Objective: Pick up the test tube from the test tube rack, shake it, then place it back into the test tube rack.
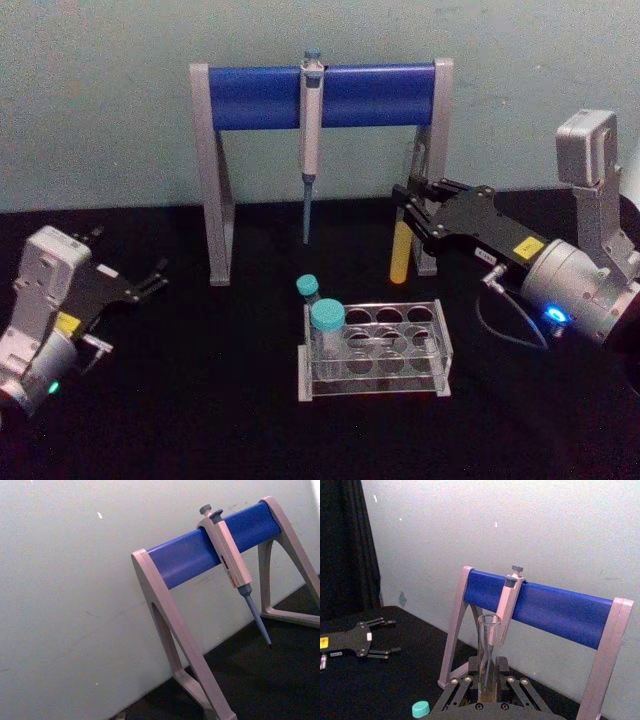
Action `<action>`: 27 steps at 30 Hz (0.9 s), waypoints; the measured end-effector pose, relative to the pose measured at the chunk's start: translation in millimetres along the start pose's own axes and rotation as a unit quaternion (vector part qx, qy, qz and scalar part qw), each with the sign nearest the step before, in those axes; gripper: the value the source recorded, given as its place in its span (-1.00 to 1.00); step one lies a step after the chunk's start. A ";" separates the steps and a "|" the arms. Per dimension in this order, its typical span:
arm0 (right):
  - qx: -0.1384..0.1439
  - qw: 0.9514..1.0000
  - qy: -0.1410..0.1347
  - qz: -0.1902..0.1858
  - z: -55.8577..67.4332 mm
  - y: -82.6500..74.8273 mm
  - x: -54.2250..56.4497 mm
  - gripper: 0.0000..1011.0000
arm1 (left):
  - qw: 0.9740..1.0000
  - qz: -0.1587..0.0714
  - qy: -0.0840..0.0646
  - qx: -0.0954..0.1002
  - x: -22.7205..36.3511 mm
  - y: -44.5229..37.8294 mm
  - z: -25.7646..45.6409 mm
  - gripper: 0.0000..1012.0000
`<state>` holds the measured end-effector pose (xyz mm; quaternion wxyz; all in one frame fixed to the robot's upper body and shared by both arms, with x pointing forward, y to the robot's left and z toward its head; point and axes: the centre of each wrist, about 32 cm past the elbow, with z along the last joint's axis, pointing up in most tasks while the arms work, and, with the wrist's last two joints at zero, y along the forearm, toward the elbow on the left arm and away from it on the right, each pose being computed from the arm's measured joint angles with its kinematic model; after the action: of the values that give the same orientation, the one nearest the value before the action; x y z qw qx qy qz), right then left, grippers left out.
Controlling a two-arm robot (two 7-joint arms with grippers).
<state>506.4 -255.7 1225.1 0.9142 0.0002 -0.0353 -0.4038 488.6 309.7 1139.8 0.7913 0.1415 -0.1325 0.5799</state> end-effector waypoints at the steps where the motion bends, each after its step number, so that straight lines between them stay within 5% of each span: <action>1: 0.001 1.000 0.000 0.000 -0.2 0.4 -0.3 -0.56 | 1.000 0.000 0.000 0.000 0.0 0.0 0.0 0.98; 27: 0.016 0.999 0.013 0.027 -1.9 -1.9 -4.7 -0.56 | 1.000 0.000 0.000 0.000 0.0 0.0 0.0 0.98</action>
<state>502.0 -253.5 1222.8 0.9248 0.0192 -0.0303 -0.3787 488.6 309.7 1139.8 0.7913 0.1415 -0.1324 0.5799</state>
